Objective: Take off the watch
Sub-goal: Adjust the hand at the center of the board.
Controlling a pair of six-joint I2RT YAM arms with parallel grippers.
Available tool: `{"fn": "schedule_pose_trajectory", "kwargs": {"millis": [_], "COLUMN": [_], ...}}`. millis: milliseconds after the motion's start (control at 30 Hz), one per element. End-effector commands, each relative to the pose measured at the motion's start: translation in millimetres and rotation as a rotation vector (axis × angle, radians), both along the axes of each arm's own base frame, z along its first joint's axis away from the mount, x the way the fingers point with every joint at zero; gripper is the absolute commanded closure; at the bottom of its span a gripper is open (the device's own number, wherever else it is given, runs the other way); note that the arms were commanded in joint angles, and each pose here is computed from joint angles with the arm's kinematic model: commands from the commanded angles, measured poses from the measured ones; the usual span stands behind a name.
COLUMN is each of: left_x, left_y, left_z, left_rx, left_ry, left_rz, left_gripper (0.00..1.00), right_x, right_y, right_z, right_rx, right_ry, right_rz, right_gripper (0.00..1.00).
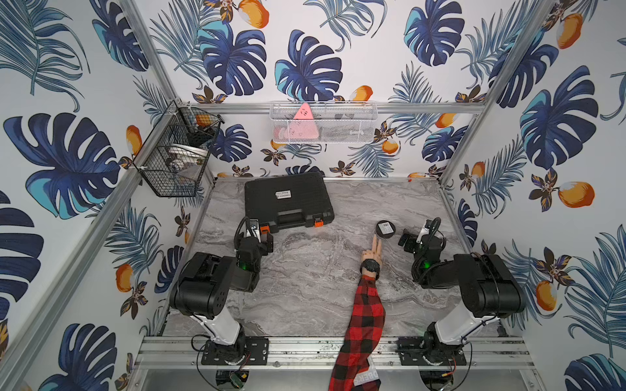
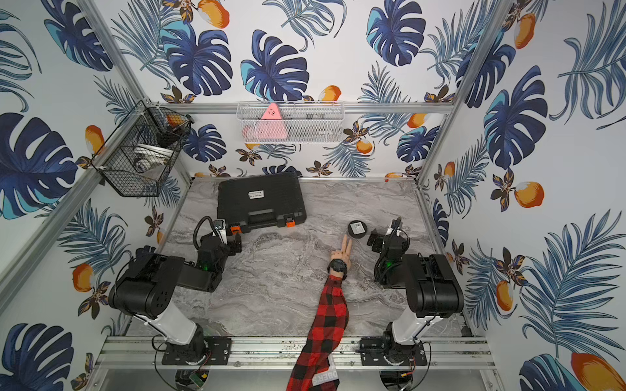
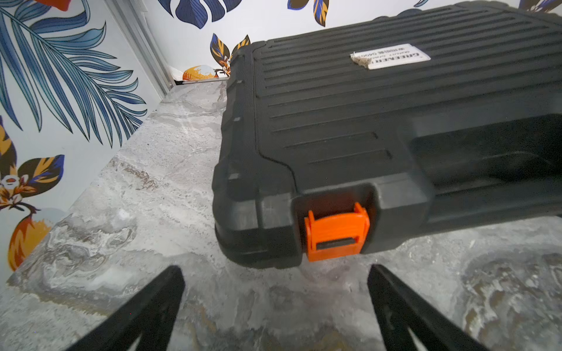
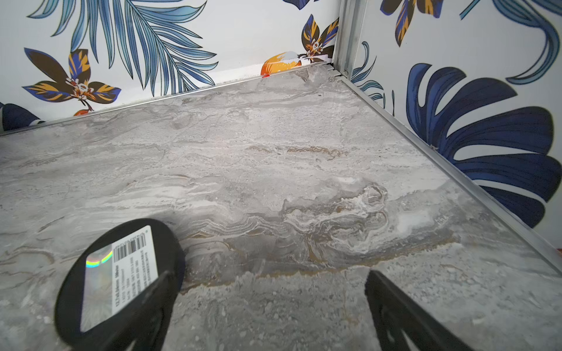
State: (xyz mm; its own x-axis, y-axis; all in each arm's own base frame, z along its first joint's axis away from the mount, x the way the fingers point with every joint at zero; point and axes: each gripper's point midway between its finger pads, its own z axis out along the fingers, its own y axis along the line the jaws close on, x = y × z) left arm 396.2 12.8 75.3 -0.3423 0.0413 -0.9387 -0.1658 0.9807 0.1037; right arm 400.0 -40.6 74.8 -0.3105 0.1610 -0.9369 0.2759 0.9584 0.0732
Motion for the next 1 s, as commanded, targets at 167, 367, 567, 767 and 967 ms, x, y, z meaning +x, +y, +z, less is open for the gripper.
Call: {"fn": "schedule_pose_trajectory", "kwargs": {"millis": [167,367,567,767,967], "left_x": [1.7,1.4,1.2,1.7,-1.0], "left_y": [-7.9,-8.7,-8.8,-9.7,-10.0], "left_z": [2.4,2.2,2.8,3.0,4.5], "left_rx": [-0.020,-0.023,-0.024,-0.027,-0.004], "left_ry": [-0.008,-0.010,-0.012,-0.011,-0.020], "left_rz": [-0.040,-0.044,-0.045,-0.049,-0.027], "left_gripper": [0.01,0.01,0.01,0.01,0.01], "right_x": [1.7,1.6,1.7,1.7,-4.0], "right_y": [0.9,0.9,1.0,1.2,3.4], "right_z": [0.1,-0.1,0.4,0.6,13.6], "right_rx": [0.009,0.009,0.010,0.011,-0.032], "right_ry": [0.003,0.004,0.002,0.002,-0.034], "right_rz": [0.012,0.012,0.012,0.013,-0.004], "right_gripper": [0.00,0.00,0.00,0.00,0.00]}}
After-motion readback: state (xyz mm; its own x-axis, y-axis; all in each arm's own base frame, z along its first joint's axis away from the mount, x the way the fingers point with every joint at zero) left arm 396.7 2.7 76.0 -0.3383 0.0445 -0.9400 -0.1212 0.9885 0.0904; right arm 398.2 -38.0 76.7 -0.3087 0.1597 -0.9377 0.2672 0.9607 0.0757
